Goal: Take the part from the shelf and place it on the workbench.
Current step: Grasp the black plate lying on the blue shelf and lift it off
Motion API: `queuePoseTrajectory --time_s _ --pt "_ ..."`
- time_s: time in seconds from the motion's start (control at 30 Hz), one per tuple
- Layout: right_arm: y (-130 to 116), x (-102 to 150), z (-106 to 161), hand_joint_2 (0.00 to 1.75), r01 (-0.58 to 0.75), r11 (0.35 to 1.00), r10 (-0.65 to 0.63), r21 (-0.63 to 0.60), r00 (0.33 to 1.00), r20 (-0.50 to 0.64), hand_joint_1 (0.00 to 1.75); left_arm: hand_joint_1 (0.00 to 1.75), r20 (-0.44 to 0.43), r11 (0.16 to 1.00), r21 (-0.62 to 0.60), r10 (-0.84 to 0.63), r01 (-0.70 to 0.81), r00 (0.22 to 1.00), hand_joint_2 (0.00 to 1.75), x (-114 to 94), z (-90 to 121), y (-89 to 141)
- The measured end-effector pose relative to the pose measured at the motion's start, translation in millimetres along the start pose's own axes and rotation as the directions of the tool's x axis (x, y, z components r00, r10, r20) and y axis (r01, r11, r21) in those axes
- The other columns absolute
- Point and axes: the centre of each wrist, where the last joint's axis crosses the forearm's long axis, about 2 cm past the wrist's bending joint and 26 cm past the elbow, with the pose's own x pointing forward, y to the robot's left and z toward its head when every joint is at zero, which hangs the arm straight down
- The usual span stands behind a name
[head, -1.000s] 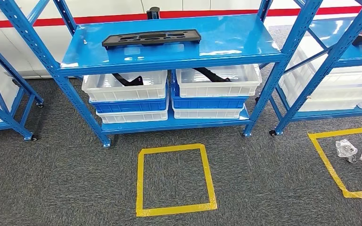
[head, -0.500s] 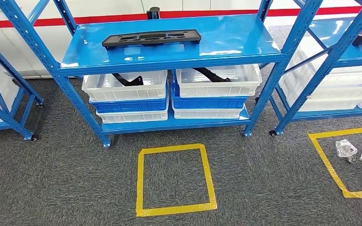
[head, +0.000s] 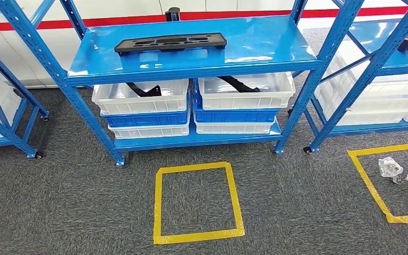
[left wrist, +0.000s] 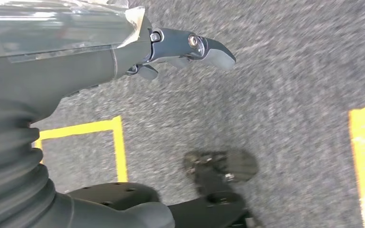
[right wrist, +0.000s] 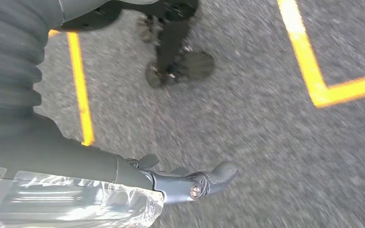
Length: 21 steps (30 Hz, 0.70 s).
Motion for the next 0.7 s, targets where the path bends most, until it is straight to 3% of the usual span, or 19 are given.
queuePoseTrajectory --time_s 0.03,0.07,0.1,0.23,0.4,0.7 --pt "0.6 3.1 -0.9 0.44 0.002 1.000 -0.002 -0.016 1.000 0.015 0.00 0.00 0.011 1.000 0.014 0.003 -0.003 1.000 0.00 3.1 -0.5 -1.2" --pt "1.5 6.9 -1.8 0.00 0.002 0.999 -0.001 -0.033 0.999 0.033 0.00 0.00 0.024 0.999 0.031 0.007 -0.007 1.000 0.00 6.0 -1.0 -2.4" --pt "2.1 10.7 -2.9 0.00 -0.001 0.999 0.004 -0.049 0.999 0.051 0.00 0.00 0.036 0.999 0.046 0.010 -0.011 0.999 0.00 8.5 -1.3 -3.4" --pt "3.1 23.5 -6.0 1.75 -0.036 0.994 0.048 -0.104 0.991 0.122 0.00 0.00 0.081 0.996 0.090 0.015 -0.023 0.997 1.75 12.2 -1.3 -5.9" --pt "-4.2 39.1 -10.1 1.75 -0.027 0.988 0.056 -0.154 0.980 0.188 0.00 0.00 0.088 0.995 0.094 0.020 -0.028 0.996 1.75 12.8 -1.1 -7.2" --pt "-50.9 101.8 -17.3 1.75 0.056 0.954 0.065 -0.294 0.920 0.386 0.00 0.00 0.101 0.996 0.070 0.041 -0.048 0.994 1.75 17.6 -1.7 -10.0"
